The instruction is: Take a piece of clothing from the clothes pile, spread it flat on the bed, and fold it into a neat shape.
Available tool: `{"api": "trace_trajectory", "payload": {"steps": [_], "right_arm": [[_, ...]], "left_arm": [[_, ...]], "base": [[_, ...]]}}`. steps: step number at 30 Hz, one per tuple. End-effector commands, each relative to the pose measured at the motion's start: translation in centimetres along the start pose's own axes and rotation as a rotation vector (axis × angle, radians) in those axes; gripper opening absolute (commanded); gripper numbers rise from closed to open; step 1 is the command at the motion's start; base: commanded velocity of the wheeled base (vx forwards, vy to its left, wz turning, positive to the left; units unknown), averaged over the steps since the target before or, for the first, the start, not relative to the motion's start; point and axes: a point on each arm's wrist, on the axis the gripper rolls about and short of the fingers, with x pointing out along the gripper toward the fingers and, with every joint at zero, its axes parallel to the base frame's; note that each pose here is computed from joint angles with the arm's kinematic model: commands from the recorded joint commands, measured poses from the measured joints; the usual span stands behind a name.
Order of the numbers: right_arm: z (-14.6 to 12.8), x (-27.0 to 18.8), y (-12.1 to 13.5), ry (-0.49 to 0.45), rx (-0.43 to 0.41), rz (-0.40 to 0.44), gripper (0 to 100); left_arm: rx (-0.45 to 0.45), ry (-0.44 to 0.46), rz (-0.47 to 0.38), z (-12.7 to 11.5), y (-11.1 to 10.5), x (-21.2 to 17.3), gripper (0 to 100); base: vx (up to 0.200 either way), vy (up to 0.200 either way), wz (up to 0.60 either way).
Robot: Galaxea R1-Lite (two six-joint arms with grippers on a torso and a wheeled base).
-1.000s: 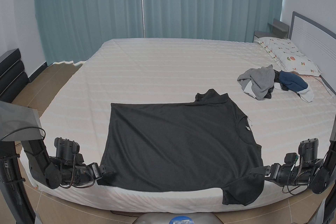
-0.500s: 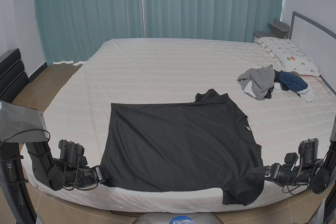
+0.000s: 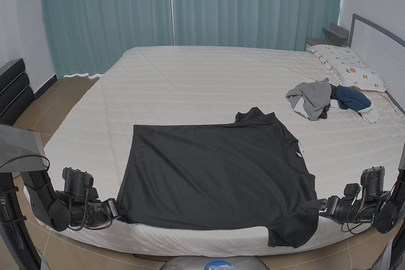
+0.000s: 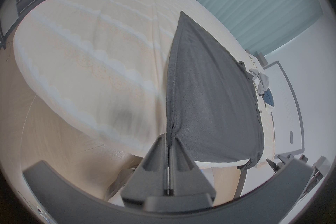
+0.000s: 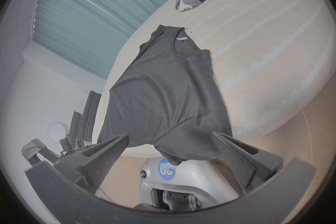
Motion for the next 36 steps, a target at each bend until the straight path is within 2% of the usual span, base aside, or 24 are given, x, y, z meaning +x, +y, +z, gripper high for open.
{"api": "trace_trajectory", "payload": {"steps": [1,3,10,19,29,33,34,36], "right_arm": [[-0.1,-0.3,-0.2,-0.004,0.003,-0.011,100],[0.3,-0.5,-0.3,-0.028,0.004,-0.014,100],[0.6,0.8,-0.9,-0.01,0.009,-0.036,100],[0.3,3.1,-2.6,0.025,-0.014,-0.151,100],[1.4,4.8,-2.8,-0.002,-0.03,-0.137,100],[1.1,5.8,-3.3,0.022,-0.022,-0.15,100],[1.1,5.9,-3.4,0.025,-0.022,-0.152,0],[1.3,6.4,-3.7,0.02,-0.017,-0.154,0]], "left_arm": [[-0.028,-0.012,-0.005,0.3,0.1,-0.2,0],[-0.055,-0.018,-0.008,0.6,0.2,-0.2,0],[-0.085,-0.018,-0.037,1.1,0.8,-0.5,0],[-0.124,0.008,-0.071,1.2,0.9,-0.4,0],[-0.132,0.009,-0.072,1.2,0.9,-0.4,0],[-0.132,0.011,-0.071,1.2,1.0,-0.4,0],[-0.132,0.011,-0.071,1.2,1.0,-0.4,0],[-0.132,0.009,-0.072,1.2,0.9,-0.4,0]], "base": [[0.0,0.0,0.0],[0.0,0.0,0.0],[0.0,0.0,0.0],[0.0,0.0,0.0],[0.0,0.0,0.0],[0.0,0.0,0.0],[0.0,0.0,0.0],[0.0,0.0,0.0]]}}
